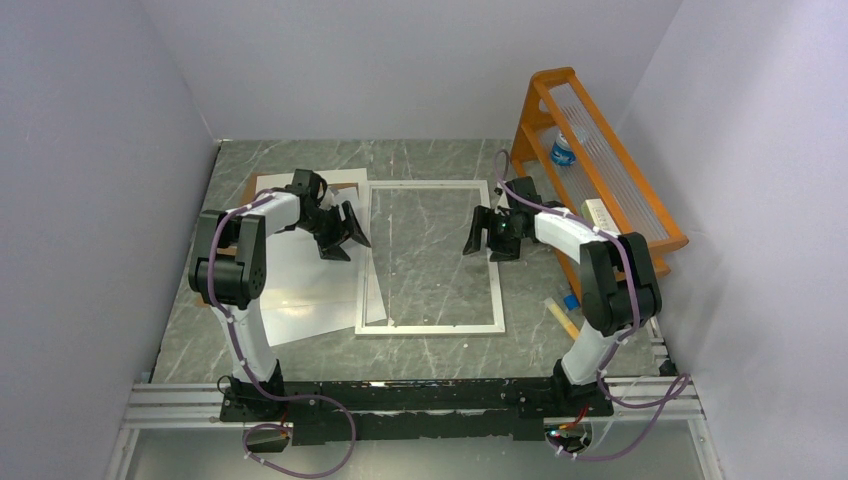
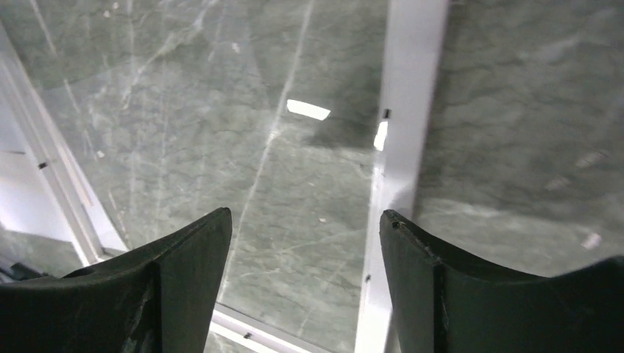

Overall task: Put the photo into the frame
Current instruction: Adjust the photo frame item on the photo frame.

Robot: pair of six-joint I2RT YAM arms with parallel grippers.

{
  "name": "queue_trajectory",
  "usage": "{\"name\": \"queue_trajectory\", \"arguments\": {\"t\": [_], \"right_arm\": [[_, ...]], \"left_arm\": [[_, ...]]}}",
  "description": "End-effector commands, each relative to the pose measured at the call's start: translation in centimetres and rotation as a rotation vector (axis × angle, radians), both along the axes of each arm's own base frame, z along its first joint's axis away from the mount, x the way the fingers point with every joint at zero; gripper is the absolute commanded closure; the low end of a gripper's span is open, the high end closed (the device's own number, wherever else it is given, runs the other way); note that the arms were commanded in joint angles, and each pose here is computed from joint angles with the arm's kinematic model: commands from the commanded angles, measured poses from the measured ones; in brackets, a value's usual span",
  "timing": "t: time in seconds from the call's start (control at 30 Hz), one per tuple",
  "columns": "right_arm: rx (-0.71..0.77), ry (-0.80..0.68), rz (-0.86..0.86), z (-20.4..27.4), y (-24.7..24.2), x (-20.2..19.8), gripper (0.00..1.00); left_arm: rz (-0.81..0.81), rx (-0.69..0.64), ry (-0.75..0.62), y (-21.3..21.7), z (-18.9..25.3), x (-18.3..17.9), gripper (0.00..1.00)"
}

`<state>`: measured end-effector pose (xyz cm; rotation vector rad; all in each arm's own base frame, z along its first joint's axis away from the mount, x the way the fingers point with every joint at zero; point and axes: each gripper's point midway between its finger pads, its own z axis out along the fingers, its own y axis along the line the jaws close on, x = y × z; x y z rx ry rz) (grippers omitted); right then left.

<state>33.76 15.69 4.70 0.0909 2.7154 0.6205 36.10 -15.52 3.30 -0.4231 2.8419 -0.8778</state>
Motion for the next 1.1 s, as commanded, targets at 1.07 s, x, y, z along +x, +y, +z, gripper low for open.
{"name": "queue_trajectory", "arguments": {"t": [1.07], "right_arm": [[-0.367, 0.001, -0.030, -1.7, -2.9, -0.2, 0.48]], "left_arm": [[-0.028, -0.010, -0.032, 0.2, -0.2, -0.7, 0.45]]}}
